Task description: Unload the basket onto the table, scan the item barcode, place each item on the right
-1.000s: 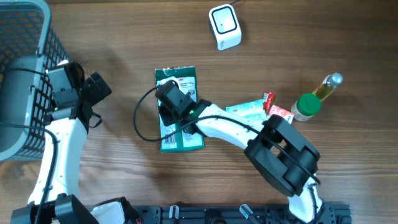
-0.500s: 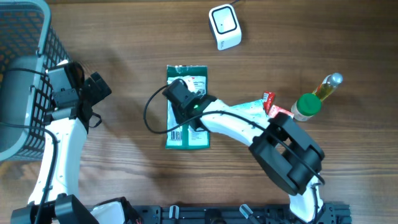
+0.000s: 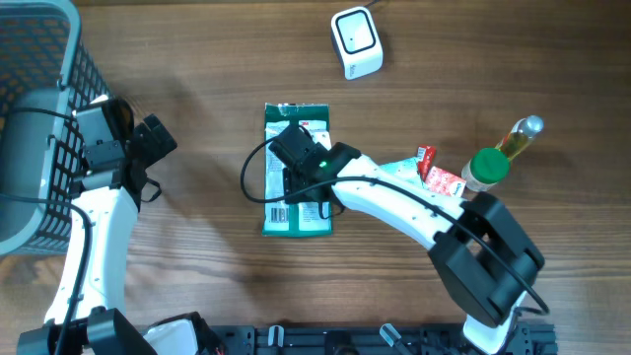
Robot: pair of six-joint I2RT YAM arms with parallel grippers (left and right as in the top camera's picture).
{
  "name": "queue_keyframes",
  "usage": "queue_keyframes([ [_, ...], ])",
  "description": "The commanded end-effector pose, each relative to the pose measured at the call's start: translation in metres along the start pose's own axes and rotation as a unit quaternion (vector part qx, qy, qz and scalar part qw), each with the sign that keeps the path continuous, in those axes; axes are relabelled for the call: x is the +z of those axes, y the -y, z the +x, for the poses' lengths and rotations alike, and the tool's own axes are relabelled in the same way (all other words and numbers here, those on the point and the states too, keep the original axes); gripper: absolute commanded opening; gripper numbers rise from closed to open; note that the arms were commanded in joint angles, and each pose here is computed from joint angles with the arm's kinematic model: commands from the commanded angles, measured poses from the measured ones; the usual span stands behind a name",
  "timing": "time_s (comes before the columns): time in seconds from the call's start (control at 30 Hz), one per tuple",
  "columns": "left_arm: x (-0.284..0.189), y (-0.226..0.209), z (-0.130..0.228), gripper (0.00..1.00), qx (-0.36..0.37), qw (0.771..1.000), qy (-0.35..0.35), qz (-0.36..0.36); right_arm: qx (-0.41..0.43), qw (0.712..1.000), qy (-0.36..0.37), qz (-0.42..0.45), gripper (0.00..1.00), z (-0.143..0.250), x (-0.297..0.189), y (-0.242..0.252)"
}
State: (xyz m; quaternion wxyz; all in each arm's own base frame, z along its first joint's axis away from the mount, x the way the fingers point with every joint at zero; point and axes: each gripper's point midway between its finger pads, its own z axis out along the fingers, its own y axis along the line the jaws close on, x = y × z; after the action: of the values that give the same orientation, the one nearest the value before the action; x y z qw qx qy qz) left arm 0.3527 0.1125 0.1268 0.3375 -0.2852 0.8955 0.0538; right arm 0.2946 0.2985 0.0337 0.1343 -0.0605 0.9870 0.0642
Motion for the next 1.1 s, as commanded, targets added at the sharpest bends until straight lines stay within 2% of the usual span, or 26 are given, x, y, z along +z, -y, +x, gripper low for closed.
queue_keyframes([
  [0.0,-0.004,0.002,-0.007,1.0,0.004,1.0,0.009,0.005,0.019,0.999,-0.005,0.026,0.8,0.004,0.015,0.009],
  [0.3,-0.004,0.002,-0.007,1.0,0.004,1.0,0.009,0.005,0.019,0.998,-0.03,0.045,0.81,0.017,0.053,0.014],
  [0.43,-0.004,0.002,-0.007,1.0,0.004,1.0,0.009,0.005,0.014,0.998,-0.042,0.044,0.62,0.022,0.056,0.014],
  [0.47,-0.004,0.002,-0.007,1.0,0.004,1.0,0.009,0.005,0.014,0.998,-0.043,0.044,0.54,0.022,0.056,0.014],
  [0.5,-0.004,0.002,-0.007,1.0,0.004,1.0,0.009,0.005,0.015,0.998,-0.043,0.044,0.51,0.022,0.056,0.014],
  [0.53,-0.004,0.002,-0.007,1.0,0.004,1.0,0.009,0.005,0.015,0.998,-0.043,0.044,0.52,0.022,0.056,0.014],
  [0.6,-0.004,0.002,-0.007,1.0,0.004,1.0,0.009,0.005,0.014,0.998,-0.043,0.045,0.68,0.022,0.056,0.015],
  [0.7,-0.004,0.002,-0.007,1.0,0.004,1.0,0.009,0.005,0.014,0.997,-0.049,0.05,0.67,0.026,0.061,0.017],
  [0.73,-0.004,0.002,-0.007,1.0,0.004,1.0,0.009,0.005,0.012,0.997,-0.056,0.05,0.59,0.03,0.065,0.016],
  [0.77,-0.004,0.002,-0.007,1.0,0.004,1.0,0.009,0.005,0.014,0.997,-0.07,0.036,0.41,0.035,0.066,0.011],
  [0.8,-0.004,0.002,-0.007,1.0,0.004,1.0,0.009,0.005,0.013,0.997,-0.076,0.026,0.29,0.036,0.065,0.008],
  [0.83,-0.004,0.002,-0.007,1.0,0.004,1.0,0.009,0.005,-0.007,0.997,-0.069,0.02,0.04,0.03,0.06,0.008],
  [0.97,-0.004,0.002,-0.007,1.0,0.004,1.0,0.009,0.005,-0.047,0.998,0.026,-0.04,0.04,-0.038,-0.011,0.007],
  [1.07,-0.004,0.002,-0.007,1.0,0.004,1.0,0.009,0.005,-0.146,0.981,0.111,-0.07,0.04,-0.07,-0.071,0.004],
])
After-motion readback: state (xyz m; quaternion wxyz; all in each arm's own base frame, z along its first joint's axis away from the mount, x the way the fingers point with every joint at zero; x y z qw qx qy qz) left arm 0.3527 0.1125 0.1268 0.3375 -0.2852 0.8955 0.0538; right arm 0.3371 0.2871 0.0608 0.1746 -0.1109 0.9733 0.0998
